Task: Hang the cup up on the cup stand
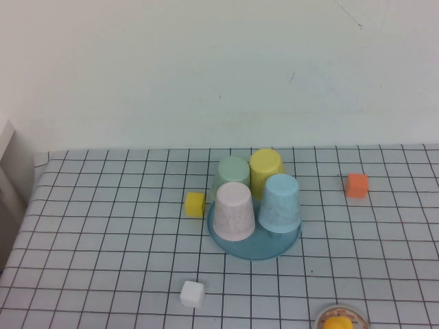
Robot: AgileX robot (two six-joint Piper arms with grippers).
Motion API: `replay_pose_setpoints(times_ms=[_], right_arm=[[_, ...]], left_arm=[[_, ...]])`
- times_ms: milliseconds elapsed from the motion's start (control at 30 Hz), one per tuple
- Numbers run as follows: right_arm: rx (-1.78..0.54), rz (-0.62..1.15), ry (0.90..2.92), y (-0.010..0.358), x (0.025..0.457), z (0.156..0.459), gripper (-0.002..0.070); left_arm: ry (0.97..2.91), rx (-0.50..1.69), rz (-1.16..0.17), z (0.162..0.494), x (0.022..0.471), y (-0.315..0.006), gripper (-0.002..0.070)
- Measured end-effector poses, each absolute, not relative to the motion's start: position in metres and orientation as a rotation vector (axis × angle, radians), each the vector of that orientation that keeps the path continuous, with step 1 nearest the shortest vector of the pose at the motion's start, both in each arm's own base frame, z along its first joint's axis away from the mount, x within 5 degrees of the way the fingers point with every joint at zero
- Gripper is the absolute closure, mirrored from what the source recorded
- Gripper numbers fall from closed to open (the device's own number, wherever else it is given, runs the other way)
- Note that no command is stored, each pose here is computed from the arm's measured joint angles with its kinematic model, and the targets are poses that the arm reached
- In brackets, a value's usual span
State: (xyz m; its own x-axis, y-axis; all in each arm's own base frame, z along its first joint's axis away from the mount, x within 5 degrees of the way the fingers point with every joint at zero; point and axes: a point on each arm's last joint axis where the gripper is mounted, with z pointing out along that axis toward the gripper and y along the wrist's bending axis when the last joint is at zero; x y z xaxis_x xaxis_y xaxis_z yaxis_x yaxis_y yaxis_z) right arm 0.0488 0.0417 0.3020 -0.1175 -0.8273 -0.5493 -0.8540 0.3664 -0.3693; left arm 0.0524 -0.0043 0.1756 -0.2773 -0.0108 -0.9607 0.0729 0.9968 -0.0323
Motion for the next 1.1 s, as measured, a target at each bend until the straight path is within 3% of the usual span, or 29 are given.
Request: replay_pose_setpoints(times_ms=[1100], right_arm=[[-1.382,0.009,1.898,0.030,0.043,0.306,0.0678]], left_arm=[[1.852,0.047,-0.080,0.175,0.052,-0.004,0.0676]])
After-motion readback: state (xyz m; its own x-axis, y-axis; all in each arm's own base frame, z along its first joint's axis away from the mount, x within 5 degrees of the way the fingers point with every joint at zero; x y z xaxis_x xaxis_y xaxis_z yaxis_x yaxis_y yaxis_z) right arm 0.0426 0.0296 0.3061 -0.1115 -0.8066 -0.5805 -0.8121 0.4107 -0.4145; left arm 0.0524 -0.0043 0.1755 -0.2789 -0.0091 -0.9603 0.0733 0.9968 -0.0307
